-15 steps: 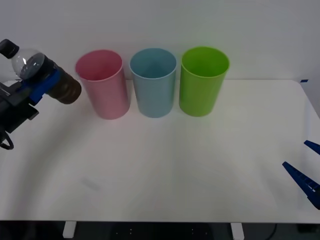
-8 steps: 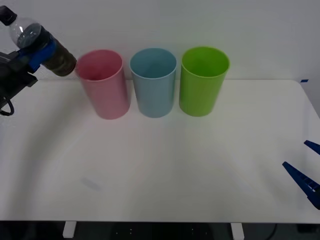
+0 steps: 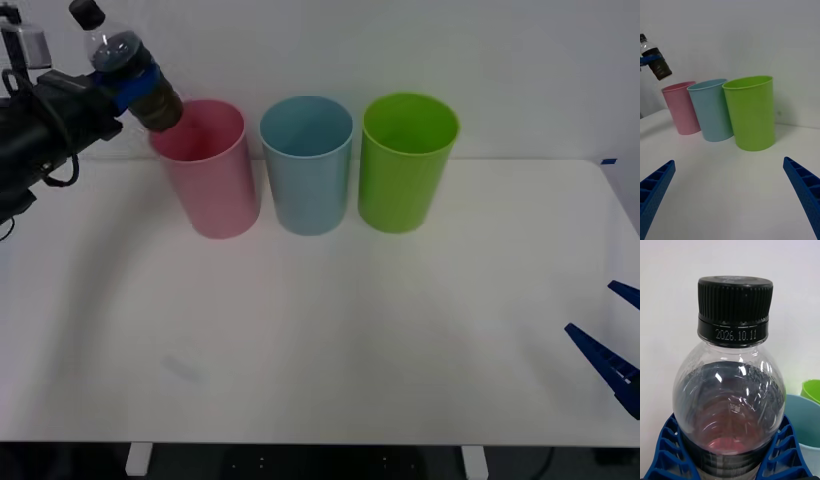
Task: Grasp the object on the table and drop it into the matching bin: aluminum can to the light blue bin, PET bottle to the pink bin.
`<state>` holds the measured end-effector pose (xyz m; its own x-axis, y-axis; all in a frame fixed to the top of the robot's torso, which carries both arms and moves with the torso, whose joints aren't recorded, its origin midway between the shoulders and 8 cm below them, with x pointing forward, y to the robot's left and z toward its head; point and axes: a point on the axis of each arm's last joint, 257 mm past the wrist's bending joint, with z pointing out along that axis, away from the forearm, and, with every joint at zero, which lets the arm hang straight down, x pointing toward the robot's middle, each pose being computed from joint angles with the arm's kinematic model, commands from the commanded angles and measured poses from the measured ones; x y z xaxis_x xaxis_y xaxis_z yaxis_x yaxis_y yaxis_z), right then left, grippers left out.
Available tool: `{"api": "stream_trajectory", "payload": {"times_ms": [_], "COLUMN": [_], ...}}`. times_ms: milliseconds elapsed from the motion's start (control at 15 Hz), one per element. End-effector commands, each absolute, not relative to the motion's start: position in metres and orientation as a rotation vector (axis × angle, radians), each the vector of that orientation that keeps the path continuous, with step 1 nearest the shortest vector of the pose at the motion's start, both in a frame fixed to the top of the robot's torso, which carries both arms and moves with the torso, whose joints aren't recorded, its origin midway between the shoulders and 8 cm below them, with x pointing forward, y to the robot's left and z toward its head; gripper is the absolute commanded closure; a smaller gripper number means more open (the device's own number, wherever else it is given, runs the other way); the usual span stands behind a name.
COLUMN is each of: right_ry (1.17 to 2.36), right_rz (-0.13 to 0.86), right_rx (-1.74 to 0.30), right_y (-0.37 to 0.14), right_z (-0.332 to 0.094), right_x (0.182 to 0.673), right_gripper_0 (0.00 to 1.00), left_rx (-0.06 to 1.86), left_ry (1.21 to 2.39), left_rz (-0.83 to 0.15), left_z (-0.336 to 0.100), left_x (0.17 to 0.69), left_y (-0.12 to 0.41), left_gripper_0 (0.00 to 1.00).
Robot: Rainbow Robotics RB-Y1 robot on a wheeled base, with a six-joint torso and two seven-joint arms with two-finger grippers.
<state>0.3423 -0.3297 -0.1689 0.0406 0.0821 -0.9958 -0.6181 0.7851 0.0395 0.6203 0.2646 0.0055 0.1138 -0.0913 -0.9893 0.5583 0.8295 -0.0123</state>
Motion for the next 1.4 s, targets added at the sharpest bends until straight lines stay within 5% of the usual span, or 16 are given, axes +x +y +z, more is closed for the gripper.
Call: {"api": "stream_trajectory", "payload": {"times_ms": [67,333,467,533,1400], "right_ry": [1.441,1.441,1.441,1.441,1.441], "right_rz": [0.567,0.567,0.567,0.567,0.567], "right_rx": [-0.465,-0.465,-0.465,-0.465,-0.465], "right_y": [-0.330,-0.330,-0.330,-0.330,-0.330], "right_z": [-0.169,-0.169,-0.169,-0.169,-0.169], "right_x": [0.342,0.342,0.342,0.342,0.342], "right_gripper_0": [0.00,0.00,0.00,0.00,0.00], "left_rx": [0.439,0.463,0.471,0.473,0.407], "left_ry": [1.407,1.415,1.414,1.411,1.379], "left_rz": [-0.491,-0.488,-0.486,-0.487,-0.624], "left_z": [0.004,0.006,0.005,0.005,-0.023], "left_x": [0.639,0.651,0.650,0.650,0.600], "left_y": [0.251,0.238,0.236,0.235,0.248], "left_gripper_0": [1.00,0.99,0.76,0.00,0.00]}}
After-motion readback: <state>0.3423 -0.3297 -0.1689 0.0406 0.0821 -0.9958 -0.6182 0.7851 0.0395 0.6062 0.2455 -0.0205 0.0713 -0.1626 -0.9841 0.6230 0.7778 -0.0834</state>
